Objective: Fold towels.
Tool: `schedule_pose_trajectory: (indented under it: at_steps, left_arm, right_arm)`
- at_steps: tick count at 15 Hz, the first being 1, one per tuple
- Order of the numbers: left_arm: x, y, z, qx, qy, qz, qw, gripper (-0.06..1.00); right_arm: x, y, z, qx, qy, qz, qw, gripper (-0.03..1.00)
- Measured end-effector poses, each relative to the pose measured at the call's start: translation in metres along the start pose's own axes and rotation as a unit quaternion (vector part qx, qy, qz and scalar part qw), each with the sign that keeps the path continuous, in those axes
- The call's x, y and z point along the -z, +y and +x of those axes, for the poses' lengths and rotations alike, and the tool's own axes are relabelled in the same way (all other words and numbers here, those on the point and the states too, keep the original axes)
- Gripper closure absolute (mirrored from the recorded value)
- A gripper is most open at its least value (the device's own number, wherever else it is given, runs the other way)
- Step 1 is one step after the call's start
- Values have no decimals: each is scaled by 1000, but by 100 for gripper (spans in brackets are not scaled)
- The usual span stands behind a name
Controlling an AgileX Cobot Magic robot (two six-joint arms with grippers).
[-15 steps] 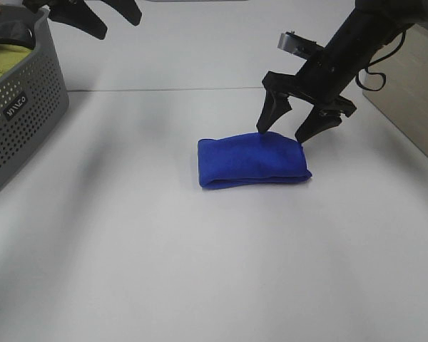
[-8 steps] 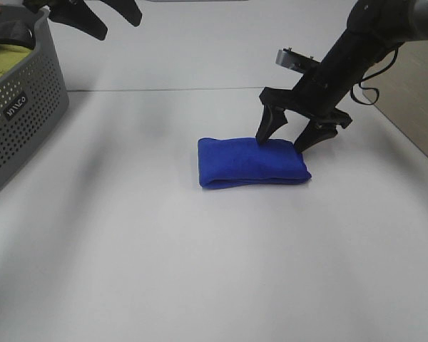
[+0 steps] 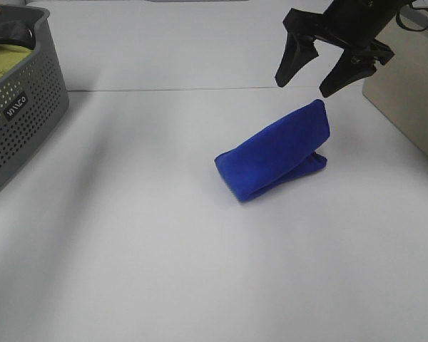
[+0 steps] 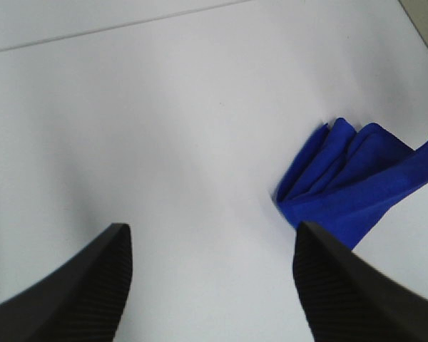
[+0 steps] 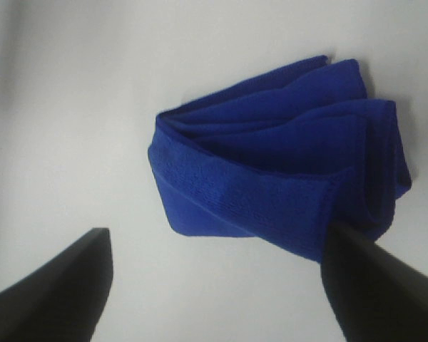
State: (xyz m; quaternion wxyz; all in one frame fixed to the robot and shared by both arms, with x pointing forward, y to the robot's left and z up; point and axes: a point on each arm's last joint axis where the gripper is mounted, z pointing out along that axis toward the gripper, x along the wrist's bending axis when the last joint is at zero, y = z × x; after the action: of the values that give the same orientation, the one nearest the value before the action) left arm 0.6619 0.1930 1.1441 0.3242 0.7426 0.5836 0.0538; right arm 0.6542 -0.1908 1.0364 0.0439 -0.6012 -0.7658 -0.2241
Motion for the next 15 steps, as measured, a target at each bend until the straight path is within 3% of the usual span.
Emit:
schedule_pose_trajectory:
  at_steps: [3, 5, 7, 10, 15]
  left_arm:
    - [23, -3, -7, -2, 4, -16, 1000, 32]
    - [18, -7, -5, 4, 4, -4, 1000, 32]
    - [14, -9, -4, 8, 5, 4, 1000, 32]
    - [16, -10, -4, 5, 7, 4, 1000, 32]
    - [67, -49, -11, -18, 56, 7, 998, 32]
  right_arm:
    - [-36, 4, -13, -26, 6, 1, 1000, 21]
    - [-88, -1, -34, -46, -3, 32, 998, 21]
    - [-108, -2, -45, -43, -21, 32, 998, 21]
    - [-88, 1, -37, -29, -23, 15, 999, 21]
    - [22, -14, 8, 13, 0, 9, 1000, 21]
